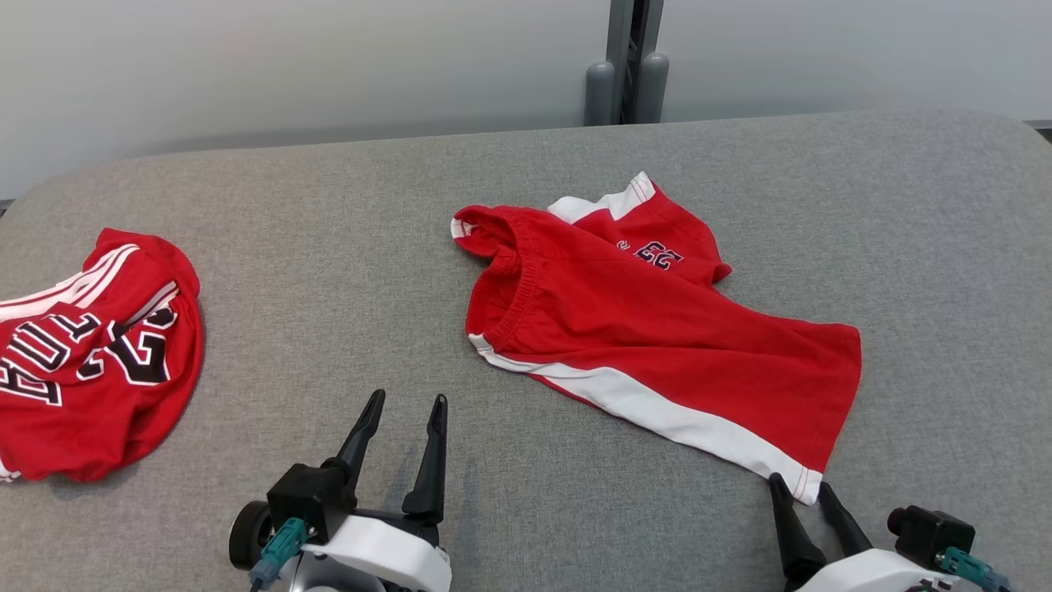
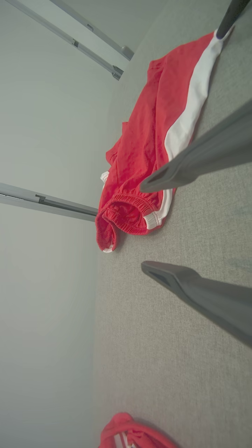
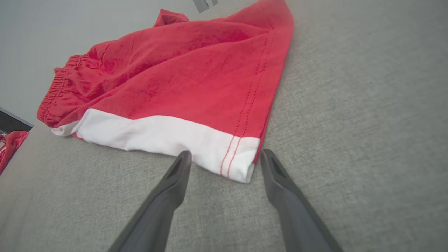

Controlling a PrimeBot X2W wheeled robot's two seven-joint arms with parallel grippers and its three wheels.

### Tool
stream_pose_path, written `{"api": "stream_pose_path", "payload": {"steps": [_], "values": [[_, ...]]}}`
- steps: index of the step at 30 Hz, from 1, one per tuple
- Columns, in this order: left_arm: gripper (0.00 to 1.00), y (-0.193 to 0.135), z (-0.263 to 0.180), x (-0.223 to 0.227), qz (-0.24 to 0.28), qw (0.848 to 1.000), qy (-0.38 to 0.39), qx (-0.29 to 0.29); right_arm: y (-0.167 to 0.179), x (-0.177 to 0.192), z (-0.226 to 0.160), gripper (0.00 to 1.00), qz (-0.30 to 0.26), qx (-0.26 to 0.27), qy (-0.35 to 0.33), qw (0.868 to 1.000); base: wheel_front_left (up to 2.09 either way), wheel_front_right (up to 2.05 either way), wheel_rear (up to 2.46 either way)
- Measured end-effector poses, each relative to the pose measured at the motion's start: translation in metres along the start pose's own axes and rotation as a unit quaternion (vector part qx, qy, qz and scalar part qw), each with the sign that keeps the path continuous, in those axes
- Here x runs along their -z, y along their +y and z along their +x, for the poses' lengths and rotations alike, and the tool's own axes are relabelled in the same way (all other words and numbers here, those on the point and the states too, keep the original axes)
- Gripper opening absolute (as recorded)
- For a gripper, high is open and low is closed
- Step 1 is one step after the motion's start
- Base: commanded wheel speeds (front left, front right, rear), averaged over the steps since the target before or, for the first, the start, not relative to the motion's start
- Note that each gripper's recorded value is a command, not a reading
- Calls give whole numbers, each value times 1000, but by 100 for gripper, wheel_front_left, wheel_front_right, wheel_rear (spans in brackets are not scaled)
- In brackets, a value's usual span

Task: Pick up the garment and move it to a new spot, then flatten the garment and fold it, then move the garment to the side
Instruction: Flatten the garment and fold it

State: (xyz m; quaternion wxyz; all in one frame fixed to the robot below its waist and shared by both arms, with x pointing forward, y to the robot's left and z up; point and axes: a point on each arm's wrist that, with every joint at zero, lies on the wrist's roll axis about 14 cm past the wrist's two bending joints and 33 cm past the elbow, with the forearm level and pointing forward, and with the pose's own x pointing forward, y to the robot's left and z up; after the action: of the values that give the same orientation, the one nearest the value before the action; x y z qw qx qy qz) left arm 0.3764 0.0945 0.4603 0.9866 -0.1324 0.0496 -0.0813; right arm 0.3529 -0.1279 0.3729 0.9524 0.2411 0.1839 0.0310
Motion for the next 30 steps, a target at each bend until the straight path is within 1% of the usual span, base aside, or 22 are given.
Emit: {"api": "stream_pose_path", "payload": {"steps": [2,3,4,11,14,17,21,25,28,30], "values": [[100,0,2,-1,0,1000,-1,1,1,-1,3,100,1,-1,0,1000,0,0,0],[100,0,3,0,0,1000,0,1,1,-1,6,36,6,0,1,1000,0,0,0],[100,0,3,0,0,1000,1,0,0,-1,7,0,6,1,2,1000,0,0,0],[100,3,6,-2,1,1000,-2,-3,-2,-4,8,0,8,5,-2,1000,0,0,0],[100,1,9,-3,1,1000,-4,0,-9,-12,5,0,-8,11,-12,1000,0,0,0],[100,-7,15,-7,2,1000,-10,14,-21,-21,1,0,-19,23,-24,999,0,0,0],[100,-26,24,-7,4,999,-8,48,-36,-33,-5,0,-34,37,-37,998,0,0,0],[100,-47,29,17,17,995,29,90,-38,-39,-5,0,-39,39,-45,997,0,0,0],[100,-48,31,45,36,992,80,95,-37,-40,-4,0,-40,37,-46,997,0,0,0],[100,-46,36,53,32,991,97,91,-35,-40,-3,0,-40,35,-44,998,0,0,0]]}}
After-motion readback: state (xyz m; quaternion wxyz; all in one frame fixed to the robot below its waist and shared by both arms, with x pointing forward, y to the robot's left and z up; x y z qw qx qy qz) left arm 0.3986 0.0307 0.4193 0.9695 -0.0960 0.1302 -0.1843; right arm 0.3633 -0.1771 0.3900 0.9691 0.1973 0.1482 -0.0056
